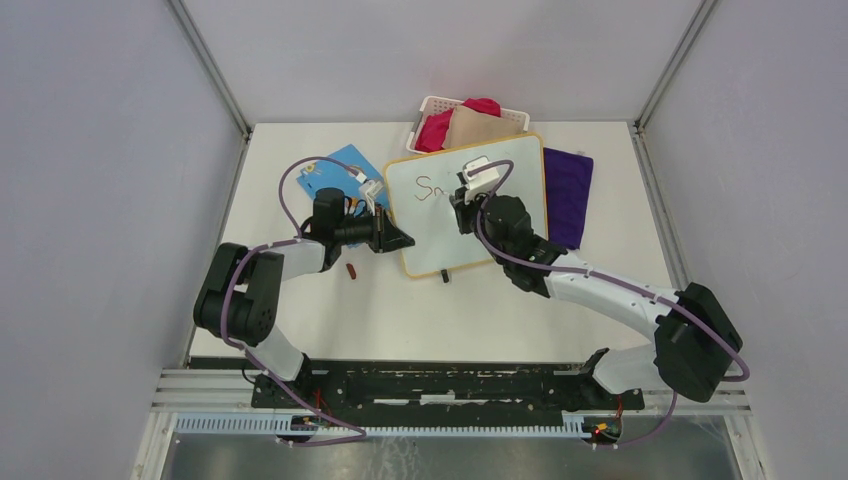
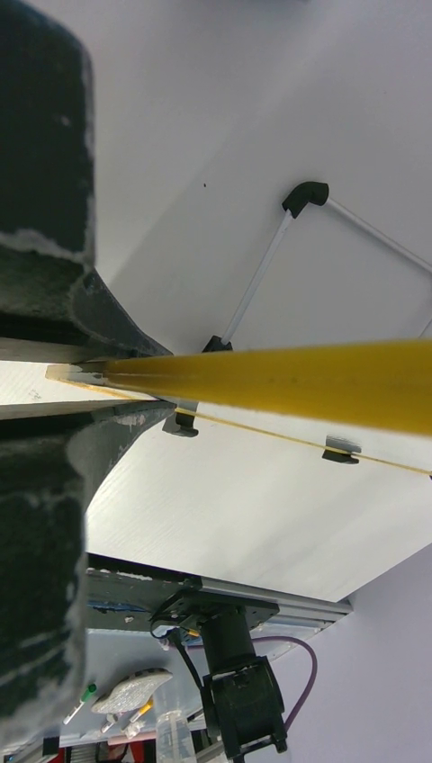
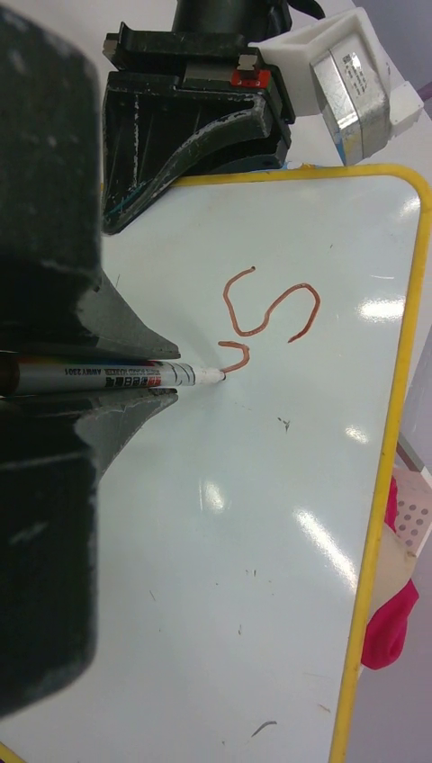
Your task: Write a sentence on the whiteboard
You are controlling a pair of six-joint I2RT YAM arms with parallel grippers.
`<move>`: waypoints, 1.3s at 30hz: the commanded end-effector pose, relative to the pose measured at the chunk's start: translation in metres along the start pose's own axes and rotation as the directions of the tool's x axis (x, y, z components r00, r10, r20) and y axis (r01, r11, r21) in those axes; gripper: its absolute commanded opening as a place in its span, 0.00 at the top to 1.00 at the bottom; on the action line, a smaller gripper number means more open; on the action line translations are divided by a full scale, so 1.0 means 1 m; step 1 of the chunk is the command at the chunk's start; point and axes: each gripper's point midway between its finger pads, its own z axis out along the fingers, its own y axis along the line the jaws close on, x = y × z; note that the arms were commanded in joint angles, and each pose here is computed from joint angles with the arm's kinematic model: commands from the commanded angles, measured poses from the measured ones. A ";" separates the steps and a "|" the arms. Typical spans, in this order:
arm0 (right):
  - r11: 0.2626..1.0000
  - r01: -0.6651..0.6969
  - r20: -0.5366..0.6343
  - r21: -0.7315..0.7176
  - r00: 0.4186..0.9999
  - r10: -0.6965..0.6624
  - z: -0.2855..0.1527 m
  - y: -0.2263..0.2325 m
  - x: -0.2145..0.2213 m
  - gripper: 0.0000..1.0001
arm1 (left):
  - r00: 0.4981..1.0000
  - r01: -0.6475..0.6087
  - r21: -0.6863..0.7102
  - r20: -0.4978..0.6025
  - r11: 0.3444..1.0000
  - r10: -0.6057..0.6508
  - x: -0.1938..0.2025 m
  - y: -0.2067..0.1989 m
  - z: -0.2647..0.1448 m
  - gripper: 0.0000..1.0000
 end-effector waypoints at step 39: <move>0.997 -0.015 0.010 0.075 1.000 0.014 -0.007 -0.028 0.005 1.00 | 0.998 -0.067 -0.042 -0.018 0.997 0.066 0.000 0.006 0.000 0.98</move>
